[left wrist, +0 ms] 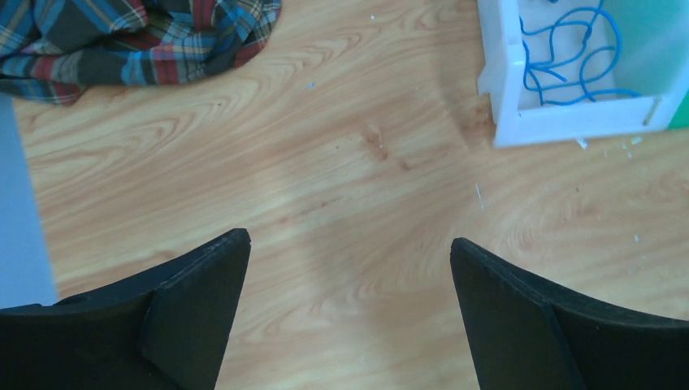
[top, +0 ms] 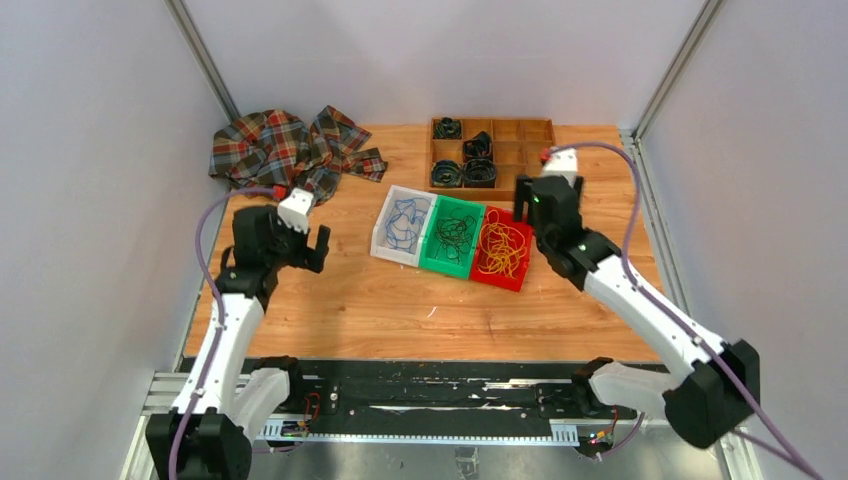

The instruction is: Untangle the cables

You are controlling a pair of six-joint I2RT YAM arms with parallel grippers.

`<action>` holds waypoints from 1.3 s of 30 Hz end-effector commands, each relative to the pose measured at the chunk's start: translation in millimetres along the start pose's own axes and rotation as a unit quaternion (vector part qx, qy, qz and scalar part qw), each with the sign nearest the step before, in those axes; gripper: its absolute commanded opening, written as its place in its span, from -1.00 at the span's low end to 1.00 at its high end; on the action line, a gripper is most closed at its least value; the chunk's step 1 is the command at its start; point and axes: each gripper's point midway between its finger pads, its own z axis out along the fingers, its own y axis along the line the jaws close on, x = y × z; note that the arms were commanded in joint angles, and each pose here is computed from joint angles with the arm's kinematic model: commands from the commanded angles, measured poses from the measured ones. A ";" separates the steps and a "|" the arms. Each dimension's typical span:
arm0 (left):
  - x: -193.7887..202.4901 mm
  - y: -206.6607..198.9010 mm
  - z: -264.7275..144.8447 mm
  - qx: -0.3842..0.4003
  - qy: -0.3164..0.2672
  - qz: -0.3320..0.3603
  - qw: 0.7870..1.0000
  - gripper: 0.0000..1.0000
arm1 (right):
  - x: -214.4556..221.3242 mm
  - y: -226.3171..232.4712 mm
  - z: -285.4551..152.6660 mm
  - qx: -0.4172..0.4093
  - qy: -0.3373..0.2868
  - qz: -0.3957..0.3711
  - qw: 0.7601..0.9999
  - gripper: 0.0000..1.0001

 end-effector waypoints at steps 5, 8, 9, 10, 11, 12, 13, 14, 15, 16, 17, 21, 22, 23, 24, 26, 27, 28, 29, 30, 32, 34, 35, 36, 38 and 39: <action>-17.1 -7.7 30.9 -0.024 -0.267 -0.031 0.963 0.96 | 83.9 -169.6 -37.7 0.331 -0.072 0.016 0.941 0.53; -6.1 -5.1 46.8 -0.027 -0.261 -0.040 0.964 0.96 | 121.3 -198.5 -41.6 0.365 -0.043 0.053 0.929 0.55; -3.2 -3.2 52.7 -0.029 -0.255 -0.040 0.966 0.96 | 128.7 -204.7 -41.0 0.369 -0.042 0.071 0.926 0.55; -0.7 -0.9 58.3 -0.033 -0.251 -0.040 0.967 0.96 | 133.2 -208.5 -40.0 0.373 -0.046 0.083 0.923 0.56; 1.4 1.2 62.9 -0.036 -0.248 -0.038 0.967 0.96 | 134.9 -209.0 -37.2 0.368 -0.056 0.088 0.924 0.57; 3.3 2.6 67.0 -0.039 -0.248 -0.036 0.967 0.96 | 134.1 -208.2 -33.3 0.359 -0.065 0.082 0.927 0.57; 5.2 4.7 70.3 -0.045 -0.250 -0.039 0.966 0.96 | 134.8 -206.4 -28.9 0.348 -0.072 0.075 0.932 0.58; 5.9 6.5 72.6 -0.049 -0.255 -0.040 0.965 0.96 | 136.3 -204.4 -24.2 0.339 -0.073 0.065 0.936 0.58; 6.2 8.8 74.5 -0.055 -0.259 -0.038 0.963 0.96 | 137.4 -202.9 -19.9 0.334 -0.074 0.060 0.938 0.59; 6.8 11.5 75.8 -0.063 -0.265 -0.040 0.961 0.96 | 139.5 -201.2 -15.0 0.327 -0.073 0.053 0.941 0.59; 9.1 13.9 77.5 -0.070 -0.268 -0.042 0.960 0.96 | 141.5 -198.8 -9.5 0.318 -0.072 0.044 0.945 0.59; 24.4 18.0 89.1 -0.085 -0.265 -0.057 0.959 0.96 | 154.5 -189.6 7.2 0.287 -0.071 0.020 0.955 0.60; 21.1 18.1 88.3 -0.085 -0.276 -0.058 0.956 0.96 | 158.0 -188.3 9.9 0.283 -0.071 0.017 0.956 0.59; 22.3 18.1 88.9 -0.085 -0.269 -0.058 0.958 0.96 | 162.3 -186.3 12.9 0.278 -0.069 0.015 0.958 0.58; 26.2 18.8 90.0 -0.086 -0.254 -0.056 0.962 0.96 | 164.4 -183.3 15.9 0.268 -0.073 0.011 0.961 0.57; 28.0 19.7 89.7 -0.090 -0.251 -0.058 0.962 0.96 | 162.8 -166.5 26.6 0.211 -0.083 -0.024 0.974 0.57; 25.3 18.6 90.6 -0.085 -0.259 -0.058 0.960 0.96 | 165.8 -156.3 32.5 0.178 -0.078 -0.040 0.980 0.58; 22.7 18.6 93.2 -0.081 -0.259 -0.060 0.961 0.96 | 174.8 -153.8 34.7 0.165 -0.071 -0.034 0.983 0.59; 23.9 18.7 94.1 -0.083 -0.252 -0.059 0.962 0.96 | 173.4 -156.9 36.8 0.172 -0.083 -0.030 0.981 0.62; 25.9 18.2 95.5 -0.083 -0.242 -0.056 0.965 0.96 | 167.0 -159.3 41.8 0.178 -0.093 -0.039 0.979 0.66; 25.7 18.1 95.6 -0.084 -0.245 -0.057 0.964 0.96 | 175.0 -163.1 46.4 0.183 -0.063 -0.024 0.981 0.69; 25.8 18.1 95.3 -0.084 -0.246 -0.057 0.964 0.96 | 176.7 -164.9 47.5 0.179 -0.042 -0.014 0.983 0.69; 25.6 18.3 95.0 -0.085 -0.246 -0.057 0.964 0.96 | 175.3 -164.9 47.3 0.179 -0.044 -0.014 0.983 0.69; 24.9 18.3 94.1 -0.085 -0.249 -0.056 0.963 0.96 | 174.8 -165.4 46.6 0.180 -0.048 -0.015 0.982 0.70; 24.6 18.2 93.5 -0.086 -0.251 -0.057 0.962 0.96 | 174.1 -165.6 46.5 0.180 -0.052 -0.015 0.982 0.70; 24.7 18.0 93.7 -0.085 -0.251 -0.057 0.963 0.96 | 173.8 -165.1 46.3 0.179 -0.053 -0.016 0.982 0.70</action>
